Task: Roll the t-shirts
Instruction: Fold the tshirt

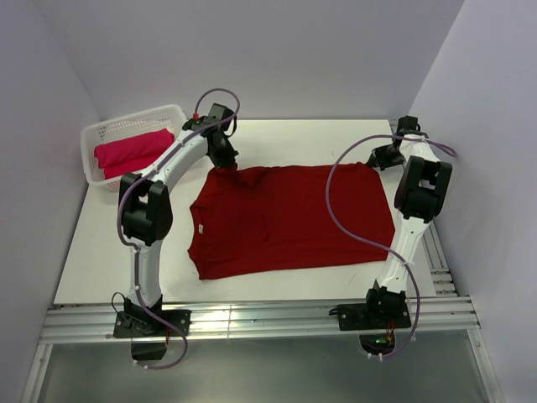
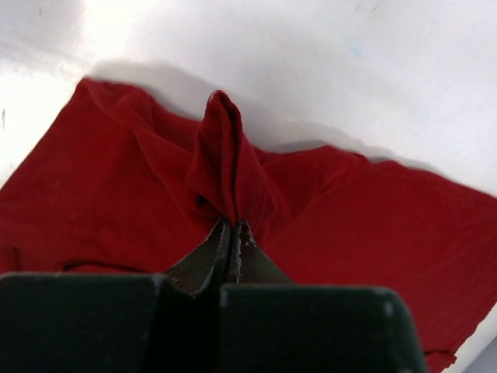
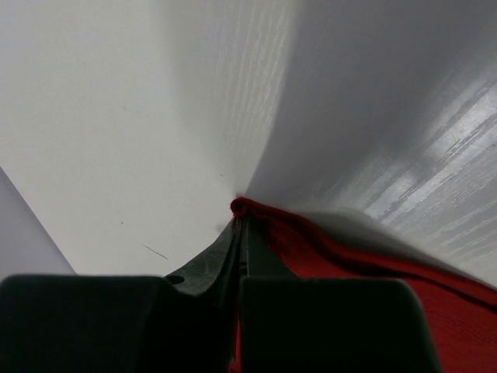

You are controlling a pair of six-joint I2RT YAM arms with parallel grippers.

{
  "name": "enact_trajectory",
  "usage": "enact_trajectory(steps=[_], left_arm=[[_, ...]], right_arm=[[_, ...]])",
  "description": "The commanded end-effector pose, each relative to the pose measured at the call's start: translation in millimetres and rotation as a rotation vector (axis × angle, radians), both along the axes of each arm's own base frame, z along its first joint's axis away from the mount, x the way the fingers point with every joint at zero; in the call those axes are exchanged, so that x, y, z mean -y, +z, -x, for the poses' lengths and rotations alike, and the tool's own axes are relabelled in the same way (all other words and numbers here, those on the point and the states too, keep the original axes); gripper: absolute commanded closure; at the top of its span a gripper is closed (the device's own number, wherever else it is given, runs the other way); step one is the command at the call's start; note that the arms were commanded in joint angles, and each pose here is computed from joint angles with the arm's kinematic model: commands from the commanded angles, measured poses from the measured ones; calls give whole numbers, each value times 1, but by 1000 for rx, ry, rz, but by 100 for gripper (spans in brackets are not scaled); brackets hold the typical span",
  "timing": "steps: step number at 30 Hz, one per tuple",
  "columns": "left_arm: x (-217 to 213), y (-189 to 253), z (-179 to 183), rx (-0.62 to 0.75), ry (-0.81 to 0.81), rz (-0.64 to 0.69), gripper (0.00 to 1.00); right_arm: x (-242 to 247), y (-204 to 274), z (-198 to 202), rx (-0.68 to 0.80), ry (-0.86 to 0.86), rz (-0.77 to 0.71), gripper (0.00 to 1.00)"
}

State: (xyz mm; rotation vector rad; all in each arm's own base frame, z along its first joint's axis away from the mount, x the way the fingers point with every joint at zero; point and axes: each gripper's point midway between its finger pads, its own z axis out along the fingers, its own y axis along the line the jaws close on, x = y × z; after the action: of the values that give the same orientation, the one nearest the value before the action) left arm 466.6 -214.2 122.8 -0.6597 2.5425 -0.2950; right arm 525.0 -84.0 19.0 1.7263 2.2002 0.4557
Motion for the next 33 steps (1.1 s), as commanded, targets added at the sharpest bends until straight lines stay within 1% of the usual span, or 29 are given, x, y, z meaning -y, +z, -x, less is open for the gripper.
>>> enact_trajectory(steps=[1,6,10,16,21,33], left_arm=[[-3,9,23,-37,26,-7,100],[-2,3,43,-97,26,-13,100],[-2,6,51,-110,31,-17,100],[-4,18,51,-93,42,-18,100],[-6,23,53,-86,48,-20,100],[-15,41,59,-56,58,-36,100]], right_arm=[[-2,12,11,-8,19,23,100],[-3,10,14,-15,25,24,100],[-5,8,16,-20,26,22,100],[-5,16,17,-2,31,23,100],[-7,34,17,41,42,22,100],[1,63,33,102,25,21,100]])
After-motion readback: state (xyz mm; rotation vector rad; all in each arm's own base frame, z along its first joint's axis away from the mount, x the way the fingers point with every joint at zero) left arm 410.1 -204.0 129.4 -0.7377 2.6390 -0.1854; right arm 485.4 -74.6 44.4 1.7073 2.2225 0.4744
